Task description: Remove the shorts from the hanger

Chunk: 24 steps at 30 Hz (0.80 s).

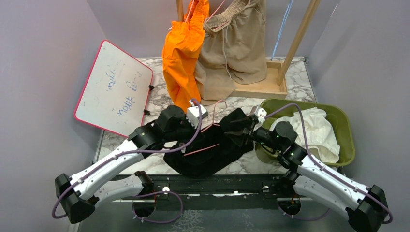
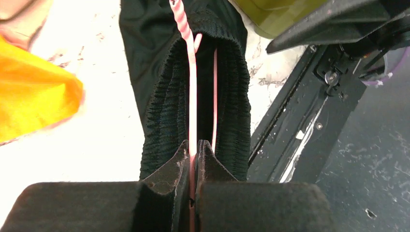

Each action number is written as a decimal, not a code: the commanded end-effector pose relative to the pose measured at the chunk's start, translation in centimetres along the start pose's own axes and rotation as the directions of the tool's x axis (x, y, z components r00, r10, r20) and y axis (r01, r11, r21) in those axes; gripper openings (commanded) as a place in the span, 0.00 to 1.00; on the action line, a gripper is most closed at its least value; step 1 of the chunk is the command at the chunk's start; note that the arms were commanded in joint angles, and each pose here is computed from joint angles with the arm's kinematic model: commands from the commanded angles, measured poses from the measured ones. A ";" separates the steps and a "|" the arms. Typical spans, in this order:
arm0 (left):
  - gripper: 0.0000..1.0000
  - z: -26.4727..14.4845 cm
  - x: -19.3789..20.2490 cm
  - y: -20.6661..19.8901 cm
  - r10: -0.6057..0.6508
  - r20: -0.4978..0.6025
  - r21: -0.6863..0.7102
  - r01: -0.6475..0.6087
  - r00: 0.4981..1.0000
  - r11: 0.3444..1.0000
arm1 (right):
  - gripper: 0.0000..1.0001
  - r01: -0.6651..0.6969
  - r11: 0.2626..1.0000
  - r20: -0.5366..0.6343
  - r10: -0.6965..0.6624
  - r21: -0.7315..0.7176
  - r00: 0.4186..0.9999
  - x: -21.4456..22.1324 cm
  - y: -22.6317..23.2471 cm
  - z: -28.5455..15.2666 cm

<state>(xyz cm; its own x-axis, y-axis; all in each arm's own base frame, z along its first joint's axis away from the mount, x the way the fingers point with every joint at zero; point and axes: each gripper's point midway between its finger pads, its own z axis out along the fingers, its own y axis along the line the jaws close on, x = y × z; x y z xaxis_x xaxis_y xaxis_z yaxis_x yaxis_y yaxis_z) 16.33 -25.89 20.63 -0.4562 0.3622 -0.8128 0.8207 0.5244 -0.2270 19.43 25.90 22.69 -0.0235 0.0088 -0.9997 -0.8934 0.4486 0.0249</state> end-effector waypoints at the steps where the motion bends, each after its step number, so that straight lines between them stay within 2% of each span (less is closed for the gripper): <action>1: 0.00 -2.4 -3.0 1.4 0.059 0.183 -0.110 -0.039 0.981 0.993 | 0.59 -0.250 0.947 0.022 0.251 0.202 0.968 -0.7 -2.2 -1.0; 4: 0.00 -3.2 -3.3 1.3 0.076 0.223 -0.114 -0.051 0.972 0.992 | 0.60 -0.392 0.884 0.007 0.404 0.257 0.915 -0.9 -2.2 -1.2; 13: 0.00 -3.6 -4.4 1.0 0.066 0.251 -0.113 -0.038 0.966 0.993 | 0.65 -0.439 0.888 -0.166 0.457 0.137 0.874 -2.6 0.1 1.6; 18: 0.00 -3.4 -4.6 1.2 0.050 0.250 -0.122 -0.020 0.967 0.992 | 0.69 -0.394 0.887 -0.220 0.446 0.242 0.868 -1.2 -1.7 2.3; 24: 0.00 -3.4 -4.6 1.3 0.039 0.252 -0.124 -0.008 0.967 0.992 | 0.68 -0.328 0.901 -0.246 0.399 0.283 0.883 -1.0 -2.3 3.2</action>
<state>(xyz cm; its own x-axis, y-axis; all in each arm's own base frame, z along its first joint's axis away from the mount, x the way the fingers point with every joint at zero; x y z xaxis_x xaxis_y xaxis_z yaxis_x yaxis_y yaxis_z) 17.35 -23.82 23.03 -0.3716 0.2558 -0.8924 0.7843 0.6009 -0.1544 22.32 27.66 22.84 -0.5250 -0.0042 -0.8511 -0.6734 0.6135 0.4124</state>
